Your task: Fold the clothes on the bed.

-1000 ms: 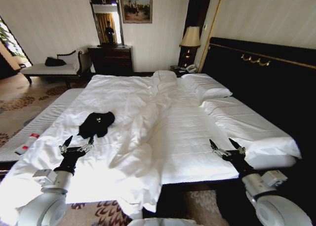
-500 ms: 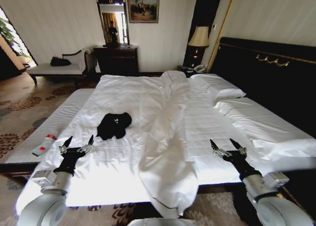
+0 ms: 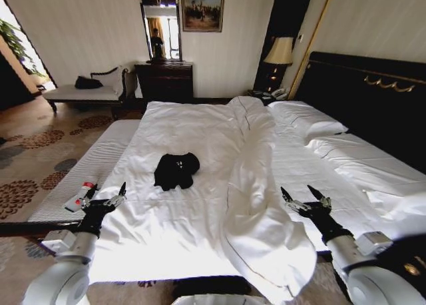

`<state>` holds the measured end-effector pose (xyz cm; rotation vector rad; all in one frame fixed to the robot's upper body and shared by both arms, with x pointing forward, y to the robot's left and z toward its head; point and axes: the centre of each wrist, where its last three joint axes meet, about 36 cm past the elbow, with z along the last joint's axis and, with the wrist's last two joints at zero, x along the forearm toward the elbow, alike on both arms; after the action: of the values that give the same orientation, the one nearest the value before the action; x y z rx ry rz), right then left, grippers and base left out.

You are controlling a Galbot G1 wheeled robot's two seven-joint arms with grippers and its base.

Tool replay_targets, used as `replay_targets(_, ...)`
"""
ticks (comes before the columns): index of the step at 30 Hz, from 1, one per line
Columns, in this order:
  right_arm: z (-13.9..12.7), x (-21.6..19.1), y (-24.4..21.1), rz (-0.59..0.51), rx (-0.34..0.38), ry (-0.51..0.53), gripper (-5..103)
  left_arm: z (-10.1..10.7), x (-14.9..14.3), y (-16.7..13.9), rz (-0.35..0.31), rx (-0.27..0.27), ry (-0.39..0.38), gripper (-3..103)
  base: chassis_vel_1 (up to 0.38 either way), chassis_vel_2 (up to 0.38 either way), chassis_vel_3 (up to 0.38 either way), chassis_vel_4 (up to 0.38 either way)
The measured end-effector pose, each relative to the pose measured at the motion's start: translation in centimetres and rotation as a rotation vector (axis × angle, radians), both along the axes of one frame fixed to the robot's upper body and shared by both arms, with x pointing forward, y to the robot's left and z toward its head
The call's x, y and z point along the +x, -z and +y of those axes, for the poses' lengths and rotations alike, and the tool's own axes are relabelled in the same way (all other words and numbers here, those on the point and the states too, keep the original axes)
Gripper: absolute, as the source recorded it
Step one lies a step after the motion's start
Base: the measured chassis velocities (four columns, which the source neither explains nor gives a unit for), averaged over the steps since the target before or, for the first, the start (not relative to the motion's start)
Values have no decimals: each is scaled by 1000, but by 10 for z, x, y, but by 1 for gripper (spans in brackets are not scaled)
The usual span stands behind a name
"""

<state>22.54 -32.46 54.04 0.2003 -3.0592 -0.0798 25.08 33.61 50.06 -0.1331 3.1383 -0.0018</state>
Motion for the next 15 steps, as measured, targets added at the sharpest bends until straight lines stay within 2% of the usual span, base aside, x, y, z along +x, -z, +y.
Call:
replay_targets(4, 4, -2, -3, 37, 0, -5, 100, 1, -1, 1, 2, -1, -1, 100, 0, 0, 0, 0)
replay_targets(10, 16, -5, 7, 172, -18, -21, 100, 2, -1, 4, 2, -5, -7, 100, 0, 0, 0, 0)
replay_targets(13, 18, -1, 5, 185, -43, -41, 100, 2, 1, 5, 2, -5, -3, 100, 0, 0, 0, 0)
replay_targets(15, 17, 0, 4, 215, -29, -48, 100, 2, 6, 6, -2, -4, 7, 100, 0, 0, 0, 0)
